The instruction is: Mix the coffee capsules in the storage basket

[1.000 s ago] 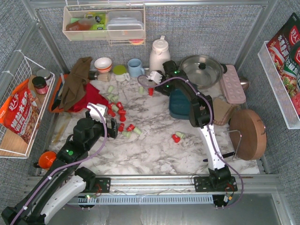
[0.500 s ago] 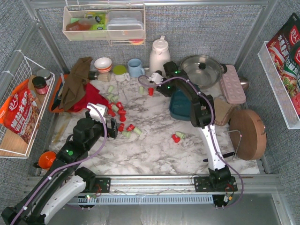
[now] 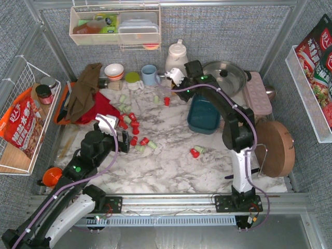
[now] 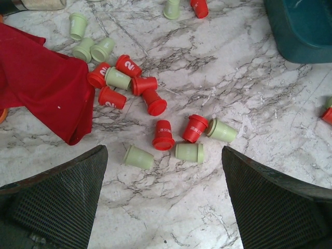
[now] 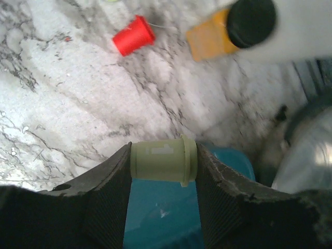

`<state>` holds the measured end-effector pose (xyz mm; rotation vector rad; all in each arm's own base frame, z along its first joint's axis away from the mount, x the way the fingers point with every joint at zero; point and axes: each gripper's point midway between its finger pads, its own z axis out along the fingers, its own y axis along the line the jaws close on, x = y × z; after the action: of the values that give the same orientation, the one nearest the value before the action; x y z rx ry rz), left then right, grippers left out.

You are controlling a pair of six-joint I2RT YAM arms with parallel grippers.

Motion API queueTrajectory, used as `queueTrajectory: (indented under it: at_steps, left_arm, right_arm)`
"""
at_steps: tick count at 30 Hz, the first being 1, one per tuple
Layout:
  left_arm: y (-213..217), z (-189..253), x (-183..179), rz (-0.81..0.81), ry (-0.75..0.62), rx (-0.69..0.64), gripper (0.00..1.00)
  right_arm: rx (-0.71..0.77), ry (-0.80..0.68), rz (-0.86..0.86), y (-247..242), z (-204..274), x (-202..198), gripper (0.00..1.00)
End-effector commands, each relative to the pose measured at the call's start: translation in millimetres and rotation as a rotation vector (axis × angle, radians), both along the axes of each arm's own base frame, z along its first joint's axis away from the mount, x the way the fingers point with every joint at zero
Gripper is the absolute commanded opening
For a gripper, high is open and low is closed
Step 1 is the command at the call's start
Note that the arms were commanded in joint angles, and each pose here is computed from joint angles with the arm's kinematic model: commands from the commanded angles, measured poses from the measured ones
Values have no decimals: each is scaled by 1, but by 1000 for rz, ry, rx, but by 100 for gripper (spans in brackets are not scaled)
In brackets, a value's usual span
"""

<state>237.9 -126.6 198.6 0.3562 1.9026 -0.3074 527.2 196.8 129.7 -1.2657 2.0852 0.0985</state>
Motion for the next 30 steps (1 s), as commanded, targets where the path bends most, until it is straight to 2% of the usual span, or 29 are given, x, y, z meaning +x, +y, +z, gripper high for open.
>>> queueTrajectory:
  at_steps: [1, 6, 10, 13, 17, 21, 26, 27, 28, 30]
  left_arm:
    - [2, 6, 2, 18, -20, -14, 99]
    - [3, 7, 1, 20, -29, -23, 99]
    - [2, 7, 2, 17, -29, -26, 99]
    - [1, 5, 2, 15, -23, -21, 99]
    - [1, 2, 3, 18, -10, -11, 99]
    - [2, 1, 4, 24, -8, -7, 99]
    - [1, -2, 5, 21, -2, -4, 99]
    - [0, -3, 5, 17, 0, -5, 99]
    - [-1, -4, 6, 13, 4, -5, 99]
    - [-4, -6, 6, 6, 14, -3, 99]
  right_arm:
    - [67, -115, -319, -31, 30, 9, 39]
    - [68, -53, -533, -74, 2, -16, 39]
    - [53, 11, -605, -91, -29, -29, 39]
    - [64, 51, -534, -81, -46, -31, 40]
    - [114, 140, -270, -43, -66, -39, 47]
    - [80, 174, -124, -28, -82, -47, 53]
    - [26, 179, -101, -35, -83, -49, 72]
    - [24, 175, -102, -36, -80, -49, 90]
    - [24, 169, -103, -36, -77, -50, 98]
    - [21, 152, -124, -39, -67, -51, 99]
